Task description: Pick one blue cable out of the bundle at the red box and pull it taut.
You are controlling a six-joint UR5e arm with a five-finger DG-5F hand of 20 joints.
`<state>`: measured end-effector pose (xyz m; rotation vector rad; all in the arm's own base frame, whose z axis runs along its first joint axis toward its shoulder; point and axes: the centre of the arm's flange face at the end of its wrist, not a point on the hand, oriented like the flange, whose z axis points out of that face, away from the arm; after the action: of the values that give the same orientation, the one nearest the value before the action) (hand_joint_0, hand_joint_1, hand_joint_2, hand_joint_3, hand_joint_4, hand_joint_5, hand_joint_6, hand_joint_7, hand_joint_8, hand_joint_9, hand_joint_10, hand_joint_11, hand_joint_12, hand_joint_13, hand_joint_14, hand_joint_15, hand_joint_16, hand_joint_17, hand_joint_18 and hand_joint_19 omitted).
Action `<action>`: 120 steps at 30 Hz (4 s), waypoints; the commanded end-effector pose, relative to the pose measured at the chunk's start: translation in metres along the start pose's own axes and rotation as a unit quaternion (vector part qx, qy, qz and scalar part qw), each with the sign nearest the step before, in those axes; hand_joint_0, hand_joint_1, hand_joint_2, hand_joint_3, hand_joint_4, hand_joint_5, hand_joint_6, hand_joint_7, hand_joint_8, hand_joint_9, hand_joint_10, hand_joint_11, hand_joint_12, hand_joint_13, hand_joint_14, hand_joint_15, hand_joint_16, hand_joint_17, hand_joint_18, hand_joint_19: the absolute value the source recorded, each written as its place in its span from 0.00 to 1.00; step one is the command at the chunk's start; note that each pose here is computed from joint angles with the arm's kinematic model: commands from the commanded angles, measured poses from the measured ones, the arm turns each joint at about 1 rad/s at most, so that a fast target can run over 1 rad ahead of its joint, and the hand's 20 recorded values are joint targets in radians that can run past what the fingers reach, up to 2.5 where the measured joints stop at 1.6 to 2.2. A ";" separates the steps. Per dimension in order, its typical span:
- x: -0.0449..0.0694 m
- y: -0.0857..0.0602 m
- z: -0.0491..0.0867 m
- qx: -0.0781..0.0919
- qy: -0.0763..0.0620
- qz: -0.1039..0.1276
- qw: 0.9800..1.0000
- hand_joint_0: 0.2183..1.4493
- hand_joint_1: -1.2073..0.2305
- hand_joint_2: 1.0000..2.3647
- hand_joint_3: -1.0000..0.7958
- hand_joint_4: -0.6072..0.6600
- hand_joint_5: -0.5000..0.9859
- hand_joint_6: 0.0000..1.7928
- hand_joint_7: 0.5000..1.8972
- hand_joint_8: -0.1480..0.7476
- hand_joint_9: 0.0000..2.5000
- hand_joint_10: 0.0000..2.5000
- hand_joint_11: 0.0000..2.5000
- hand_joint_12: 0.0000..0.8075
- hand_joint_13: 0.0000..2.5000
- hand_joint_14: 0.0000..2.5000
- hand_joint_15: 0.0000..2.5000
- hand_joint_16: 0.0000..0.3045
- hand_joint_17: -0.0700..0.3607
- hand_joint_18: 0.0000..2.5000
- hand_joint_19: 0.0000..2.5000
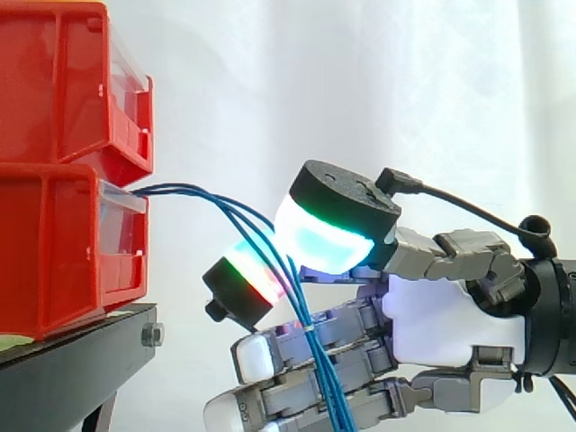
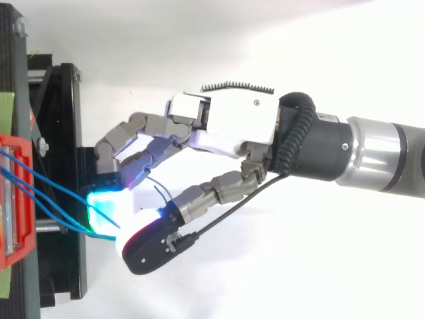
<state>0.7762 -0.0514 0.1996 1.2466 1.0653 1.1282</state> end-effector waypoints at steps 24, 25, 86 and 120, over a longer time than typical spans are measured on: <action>0.003 0.001 -0.001 0.001 0.001 0.003 1.000 0.28 0.31 0.00 0.28 0.44 0.24 0.47 0.32 0.44 0.35 0.00 0.23 0.44 0.28 0.00 0.11 0.14 0.39 0.24 0.13; 0.003 -0.001 -0.001 0.003 0.001 0.002 1.000 0.27 0.33 0.00 0.28 0.45 0.25 0.46 0.33 0.44 0.35 0.00 0.23 0.45 0.27 0.00 0.12 0.14 0.39 0.24 0.13; 0.003 0.000 0.000 0.000 0.004 0.008 1.000 0.39 0.24 0.01 0.56 0.35 0.23 0.52 0.62 0.48 0.37 0.00 0.26 0.46 0.30 0.00 0.13 0.15 0.39 0.27 0.13; 0.004 -0.001 -0.001 0.001 0.002 0.047 0.999 0.34 0.15 0.00 0.28 0.47 0.17 0.54 0.32 0.43 0.26 0.00 0.26 0.44 0.27 0.00 0.11 0.14 0.39 0.26 0.10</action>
<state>0.7764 -0.0477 0.2000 1.3065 1.0181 1.2032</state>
